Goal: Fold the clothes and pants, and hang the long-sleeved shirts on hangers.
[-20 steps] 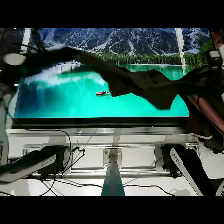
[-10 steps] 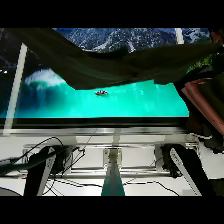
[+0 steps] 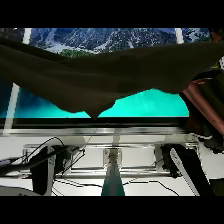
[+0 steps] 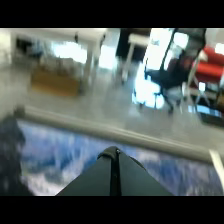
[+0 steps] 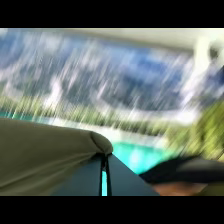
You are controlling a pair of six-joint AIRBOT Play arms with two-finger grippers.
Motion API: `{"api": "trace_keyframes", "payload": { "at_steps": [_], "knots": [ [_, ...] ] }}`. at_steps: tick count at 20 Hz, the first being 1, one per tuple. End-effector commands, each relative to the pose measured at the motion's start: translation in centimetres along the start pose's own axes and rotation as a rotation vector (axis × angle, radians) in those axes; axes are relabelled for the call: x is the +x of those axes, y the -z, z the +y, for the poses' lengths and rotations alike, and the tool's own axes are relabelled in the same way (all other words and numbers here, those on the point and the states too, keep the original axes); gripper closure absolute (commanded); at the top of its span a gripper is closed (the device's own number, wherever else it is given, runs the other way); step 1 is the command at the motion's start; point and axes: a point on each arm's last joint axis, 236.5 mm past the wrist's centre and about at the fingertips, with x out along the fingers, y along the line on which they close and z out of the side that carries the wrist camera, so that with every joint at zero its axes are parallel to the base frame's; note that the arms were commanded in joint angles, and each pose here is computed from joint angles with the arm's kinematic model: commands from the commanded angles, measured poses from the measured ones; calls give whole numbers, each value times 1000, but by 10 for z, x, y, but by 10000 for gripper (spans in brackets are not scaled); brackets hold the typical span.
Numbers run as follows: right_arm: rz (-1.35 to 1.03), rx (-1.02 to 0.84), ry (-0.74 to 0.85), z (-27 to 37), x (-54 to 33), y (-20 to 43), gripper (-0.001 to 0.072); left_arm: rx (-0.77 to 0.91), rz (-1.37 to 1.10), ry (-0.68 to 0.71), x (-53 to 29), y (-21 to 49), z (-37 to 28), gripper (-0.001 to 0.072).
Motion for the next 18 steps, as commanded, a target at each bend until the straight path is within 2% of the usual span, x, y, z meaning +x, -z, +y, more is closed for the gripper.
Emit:
{"api": "trace_keyframes", "payload": {
  "at_steps": [1,3,6,12,13,14,15,16,17,18],
  "knots": [
    [304,67,-193,39,44,76,703,-108,348,53,53,103,23,699],
    [470,110,-256,51,71,125,703,-97,512,160,84,159,8,699],
    [588,164,-269,55,112,176,702,-89,642,277,128,227,-29,699],
    [509,300,-171,43,177,208,701,-109,673,298,192,310,-83,693],
    [494,321,-158,41,182,206,701,-98,679,301,194,318,-87,597],
    [476,323,-151,39,184,203,701,-96,689,303,195,324,-89,269],
    [461,323,-146,37,186,200,701,-104,705,306,194,328,-89,21],
    [457,322,-144,37,187,199,701,-99,734,313,189,332,-86,93],
    [459,321,-144,37,186,200,701,-96,779,322,180,337,-80,215],
    [464,320,-146,37,186,200,701,-90,843,329,168,344,-70,412]
  ]
}}
